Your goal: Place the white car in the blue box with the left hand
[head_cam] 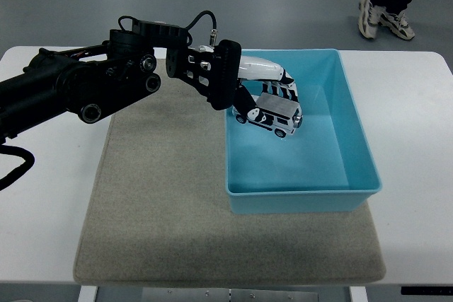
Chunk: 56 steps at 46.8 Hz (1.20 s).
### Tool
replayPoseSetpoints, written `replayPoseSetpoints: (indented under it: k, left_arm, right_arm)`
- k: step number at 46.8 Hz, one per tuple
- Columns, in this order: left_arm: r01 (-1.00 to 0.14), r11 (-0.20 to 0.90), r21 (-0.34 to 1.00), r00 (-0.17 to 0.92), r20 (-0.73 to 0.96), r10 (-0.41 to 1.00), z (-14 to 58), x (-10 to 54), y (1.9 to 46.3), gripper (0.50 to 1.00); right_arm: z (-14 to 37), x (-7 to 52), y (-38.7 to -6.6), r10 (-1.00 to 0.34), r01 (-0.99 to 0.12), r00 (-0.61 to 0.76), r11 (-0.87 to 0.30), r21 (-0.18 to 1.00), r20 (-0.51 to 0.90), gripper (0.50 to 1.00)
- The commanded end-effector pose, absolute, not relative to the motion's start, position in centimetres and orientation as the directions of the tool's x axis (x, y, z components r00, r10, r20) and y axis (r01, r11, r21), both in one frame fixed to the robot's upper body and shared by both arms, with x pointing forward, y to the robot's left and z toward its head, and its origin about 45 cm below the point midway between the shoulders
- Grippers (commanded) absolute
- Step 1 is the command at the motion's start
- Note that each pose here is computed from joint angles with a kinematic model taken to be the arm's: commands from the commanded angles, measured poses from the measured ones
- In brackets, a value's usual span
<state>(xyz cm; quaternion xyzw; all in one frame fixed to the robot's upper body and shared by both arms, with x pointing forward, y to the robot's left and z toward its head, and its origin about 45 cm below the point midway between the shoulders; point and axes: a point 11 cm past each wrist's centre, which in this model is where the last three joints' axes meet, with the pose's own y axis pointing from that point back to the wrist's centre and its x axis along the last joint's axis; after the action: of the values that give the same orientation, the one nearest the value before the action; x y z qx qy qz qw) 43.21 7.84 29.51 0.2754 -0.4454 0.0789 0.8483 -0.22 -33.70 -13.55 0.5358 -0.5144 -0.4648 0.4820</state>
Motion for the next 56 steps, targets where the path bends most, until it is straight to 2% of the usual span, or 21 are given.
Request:
replayPoseSetpoints:
  k: [1,22,23,28,30,37,40,43,56]
  left_arm:
    - [-0.365,0.826,0.43,0.606,0.783,-0.139,28.0,42.8,7.9,0.5]
    - [-0.383,0.808,0.448,0.61,0.779,-0.143,26.8,43.0,8.6,0.5]
    - [-0.386,0.809,0.444,0.609,0.781,-0.139,26.8,43.0,8.6,0.51]
    - [-0.408,0.815,0.413,0.585,0.803,-0.114,27.1,43.2,8.5,0.7]
    - [-0.409,0.817,0.407,0.584,0.805,-0.109,27.2,43.2,8.4,0.748]
    - [-0.407,0.819,0.403,0.585,0.804,-0.105,27.2,43.2,8.4,0.778]
    - [-0.407,0.82,0.403,0.586,0.804,-0.104,27.2,43.2,8.3,0.816]
    - [-0.407,0.82,0.403,0.586,0.804,-0.104,27.2,43.2,8.3,0.833]
    - [-0.417,0.823,0.385,0.576,0.813,-0.088,28.0,43.5,8.3,0.84]
  right_arm:
    - [-13.5,-0.2,-33.7,-0.999,-0.103,0.039,-0.006,0.995,-0.002,0.936]
    - [-13.5,-0.2,-33.7,-0.999,-0.103,0.039,-0.006,0.995,-0.002,0.936]
    - [-13.5,-0.2,-33.7,-0.999,-0.103,0.039,-0.006,0.995,-0.002,0.936]
    - [-13.5,-0.2,-33.7,-0.999,-0.103,0.039,-0.006,0.995,-0.002,0.936]
    - [-13.5,-0.2,-33.7,-0.999,-0.103,0.039,-0.006,0.995,-0.002,0.936]
    - [-13.5,-0.2,-33.7,-0.999,-0.103,0.039,-0.006,0.995,-0.002,0.936]
    - [-13.5,-0.2,-33.7,-0.999,-0.103,0.039,-0.006,0.995,-0.002,0.936]
    - [-13.5,-0.2,-33.7,-0.999,-0.103,0.039,-0.006,0.995,-0.002,0.936]
    - [-13.5,-0.2,-33.7,-0.999,-0.103,0.039,-0.006,0.995,-0.002,0.936]
